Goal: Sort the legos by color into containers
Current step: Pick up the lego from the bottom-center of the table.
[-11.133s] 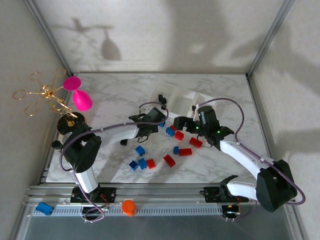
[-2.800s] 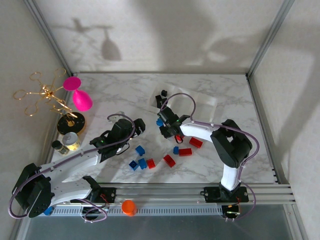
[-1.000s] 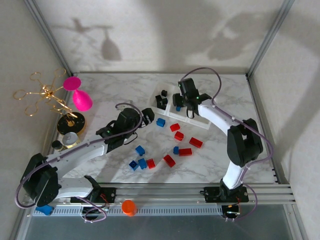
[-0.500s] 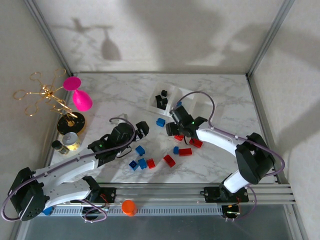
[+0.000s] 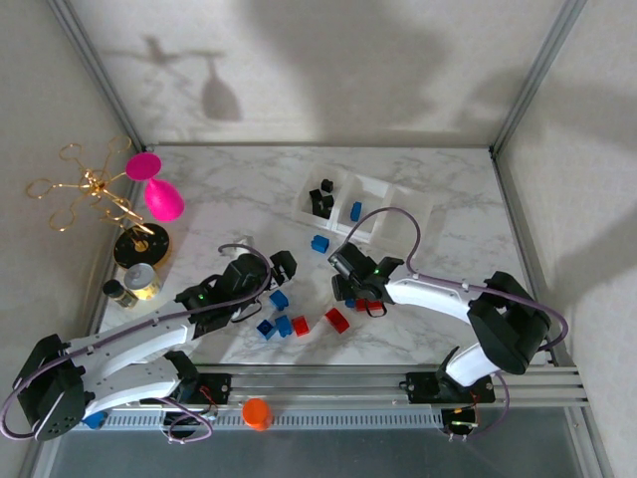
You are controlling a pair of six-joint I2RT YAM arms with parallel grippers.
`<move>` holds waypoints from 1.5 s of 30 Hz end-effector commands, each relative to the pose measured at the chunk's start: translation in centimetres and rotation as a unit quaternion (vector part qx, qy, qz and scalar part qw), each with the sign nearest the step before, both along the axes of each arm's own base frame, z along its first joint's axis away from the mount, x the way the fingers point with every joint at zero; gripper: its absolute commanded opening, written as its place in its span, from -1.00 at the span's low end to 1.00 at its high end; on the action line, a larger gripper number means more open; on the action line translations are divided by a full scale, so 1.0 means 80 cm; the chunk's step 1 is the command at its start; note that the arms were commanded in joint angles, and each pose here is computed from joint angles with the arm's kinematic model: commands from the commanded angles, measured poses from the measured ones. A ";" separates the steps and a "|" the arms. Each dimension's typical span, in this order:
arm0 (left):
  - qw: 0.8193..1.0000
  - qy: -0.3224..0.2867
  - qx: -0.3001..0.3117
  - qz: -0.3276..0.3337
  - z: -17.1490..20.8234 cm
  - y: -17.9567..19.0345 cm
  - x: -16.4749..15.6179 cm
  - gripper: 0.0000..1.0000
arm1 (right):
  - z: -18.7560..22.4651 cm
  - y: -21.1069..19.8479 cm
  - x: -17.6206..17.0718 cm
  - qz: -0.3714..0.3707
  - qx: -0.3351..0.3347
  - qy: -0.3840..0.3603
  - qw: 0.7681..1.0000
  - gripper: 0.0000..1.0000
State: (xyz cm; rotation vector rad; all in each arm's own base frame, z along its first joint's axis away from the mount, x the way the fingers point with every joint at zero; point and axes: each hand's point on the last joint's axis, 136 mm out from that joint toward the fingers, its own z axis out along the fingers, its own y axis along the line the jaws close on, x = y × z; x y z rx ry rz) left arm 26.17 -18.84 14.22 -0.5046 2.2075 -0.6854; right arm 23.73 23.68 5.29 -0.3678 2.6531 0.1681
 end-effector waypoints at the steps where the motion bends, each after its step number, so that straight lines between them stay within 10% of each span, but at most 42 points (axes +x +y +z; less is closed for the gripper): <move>1: 1.000 0.006 0.008 0.014 -0.009 0.004 -0.002 0.99 | -0.003 -0.005 -0.004 -0.010 -0.017 0.000 1.000 0.05; 29: 1.000 0.007 0.027 0.012 -0.012 0.003 -0.002 0.99 | -0.008 0.014 -0.014 0.002 -0.024 -0.006 1.000 -0.59; 45: 0.998 -0.046 0.049 0.021 0.048 0.001 0.038 0.99 | 0.118 0.025 0.137 -0.030 0.035 -0.131 0.990 -0.57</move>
